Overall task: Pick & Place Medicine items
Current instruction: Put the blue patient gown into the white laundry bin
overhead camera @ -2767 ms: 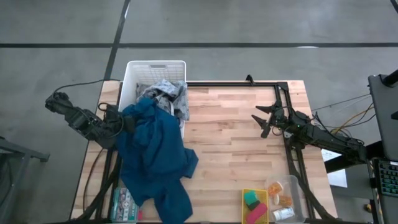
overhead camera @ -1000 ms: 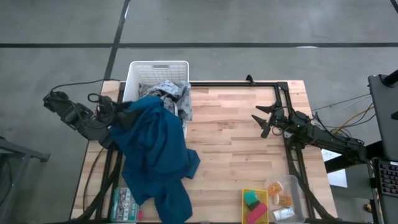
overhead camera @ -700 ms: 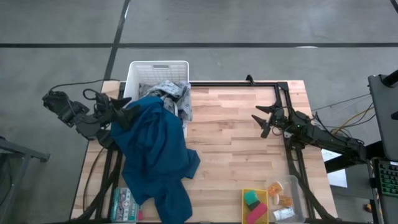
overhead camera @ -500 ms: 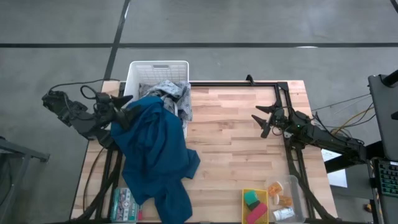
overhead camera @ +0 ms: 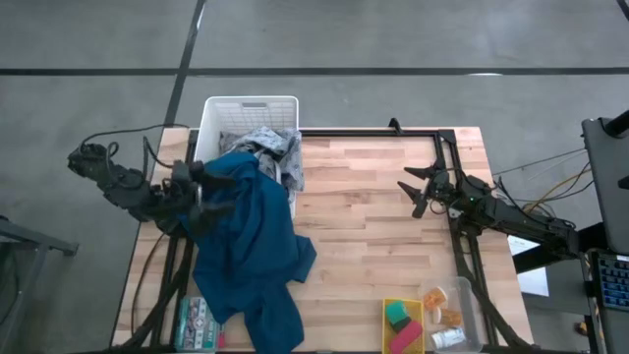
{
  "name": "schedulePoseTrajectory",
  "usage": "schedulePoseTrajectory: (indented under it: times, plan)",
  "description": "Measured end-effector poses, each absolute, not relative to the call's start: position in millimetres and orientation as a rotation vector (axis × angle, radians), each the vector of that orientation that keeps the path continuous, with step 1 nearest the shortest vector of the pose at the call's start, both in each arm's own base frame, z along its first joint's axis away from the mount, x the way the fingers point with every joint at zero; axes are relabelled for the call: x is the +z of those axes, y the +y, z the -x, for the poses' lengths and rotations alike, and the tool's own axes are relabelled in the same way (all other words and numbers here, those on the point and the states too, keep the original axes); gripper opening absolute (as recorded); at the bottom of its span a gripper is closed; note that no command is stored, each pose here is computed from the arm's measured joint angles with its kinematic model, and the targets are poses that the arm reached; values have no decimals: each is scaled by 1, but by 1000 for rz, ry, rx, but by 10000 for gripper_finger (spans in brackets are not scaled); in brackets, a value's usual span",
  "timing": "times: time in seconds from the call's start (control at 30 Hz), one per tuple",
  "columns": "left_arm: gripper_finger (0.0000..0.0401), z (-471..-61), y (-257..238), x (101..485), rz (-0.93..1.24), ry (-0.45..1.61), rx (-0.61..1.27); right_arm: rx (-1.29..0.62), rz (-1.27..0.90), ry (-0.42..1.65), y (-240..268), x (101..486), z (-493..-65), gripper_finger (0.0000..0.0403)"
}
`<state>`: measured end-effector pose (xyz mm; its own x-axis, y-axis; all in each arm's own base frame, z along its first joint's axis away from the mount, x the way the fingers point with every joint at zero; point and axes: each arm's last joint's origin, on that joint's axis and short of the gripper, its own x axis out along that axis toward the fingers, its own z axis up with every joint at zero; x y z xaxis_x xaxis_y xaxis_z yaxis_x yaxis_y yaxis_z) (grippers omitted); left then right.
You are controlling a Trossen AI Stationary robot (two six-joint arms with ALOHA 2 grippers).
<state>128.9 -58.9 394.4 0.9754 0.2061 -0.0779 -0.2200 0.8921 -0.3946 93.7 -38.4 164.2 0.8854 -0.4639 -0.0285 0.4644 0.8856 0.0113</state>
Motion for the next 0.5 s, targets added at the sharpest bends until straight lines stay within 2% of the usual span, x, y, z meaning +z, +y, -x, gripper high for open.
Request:
schedulePoseTrajectory:
  times: [0.1,0.2,0.5]
  plan:
    - [385,-136,-68,395,434,63,54,-483,-18,25,-38,164,-94,238]
    - [385,-142,-75,392,474,109,-28,-483,-18,25,-38,164,-94,238]
    - [382,-170,-93,371,755,237,27,-483,-18,25,-38,164,-94,238]
